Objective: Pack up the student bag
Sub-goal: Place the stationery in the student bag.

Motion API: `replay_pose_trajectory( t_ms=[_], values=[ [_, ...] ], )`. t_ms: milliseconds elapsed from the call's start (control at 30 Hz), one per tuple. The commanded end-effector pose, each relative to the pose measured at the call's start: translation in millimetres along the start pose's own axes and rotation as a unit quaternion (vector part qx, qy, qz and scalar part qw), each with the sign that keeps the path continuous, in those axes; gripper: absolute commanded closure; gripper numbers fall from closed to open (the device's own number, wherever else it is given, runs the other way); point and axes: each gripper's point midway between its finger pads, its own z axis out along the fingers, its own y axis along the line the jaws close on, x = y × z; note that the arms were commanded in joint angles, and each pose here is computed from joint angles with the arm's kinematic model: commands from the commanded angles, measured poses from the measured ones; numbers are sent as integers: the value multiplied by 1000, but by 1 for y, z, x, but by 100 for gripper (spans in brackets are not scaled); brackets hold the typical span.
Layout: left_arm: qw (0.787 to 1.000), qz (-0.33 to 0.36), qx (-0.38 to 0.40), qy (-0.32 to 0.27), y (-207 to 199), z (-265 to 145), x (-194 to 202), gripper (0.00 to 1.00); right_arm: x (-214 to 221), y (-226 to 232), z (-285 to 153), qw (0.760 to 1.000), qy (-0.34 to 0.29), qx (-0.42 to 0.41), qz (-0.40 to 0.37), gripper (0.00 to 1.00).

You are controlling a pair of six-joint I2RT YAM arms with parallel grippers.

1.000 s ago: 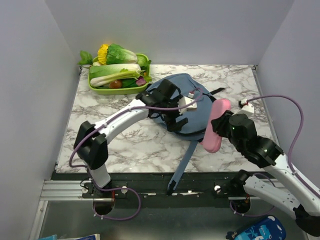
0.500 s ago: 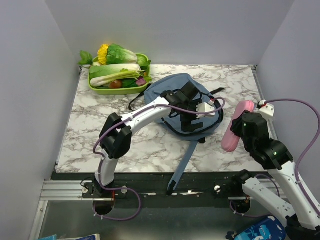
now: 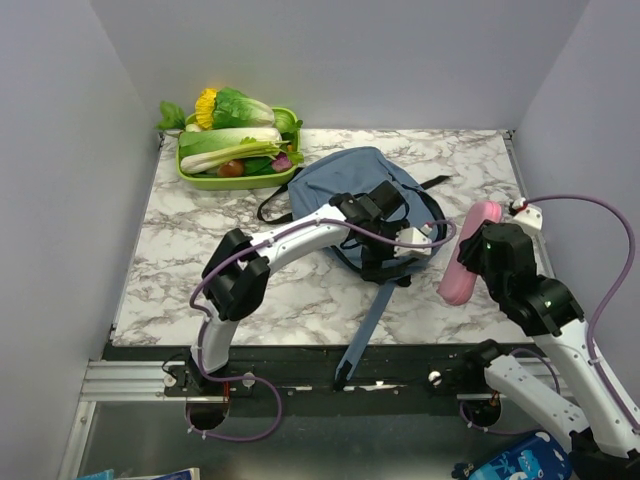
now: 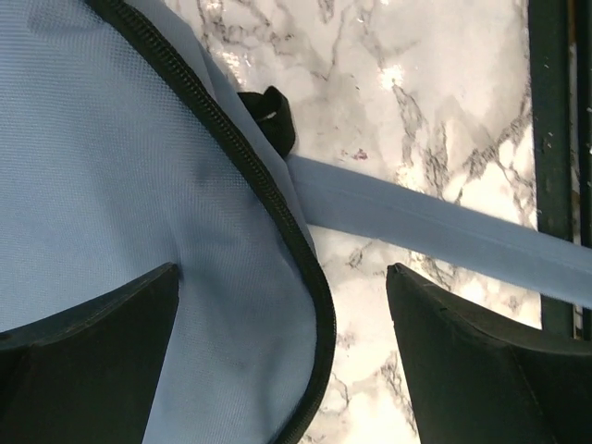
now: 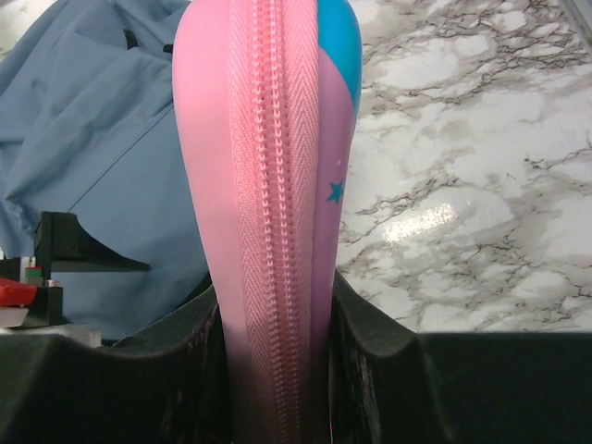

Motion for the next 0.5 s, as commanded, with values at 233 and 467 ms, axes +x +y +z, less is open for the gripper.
replay_pose_trajectory(
  t_ms=[233, 467],
  values=[
    [969, 24, -244, 15, 73, 3, 7, 11, 1, 14, 3, 999, 6, -30, 14, 84],
    [950, 25, -312, 8, 94, -27, -7, 94, 1, 17, 2, 999, 7, -39, 17, 86]
  ],
)
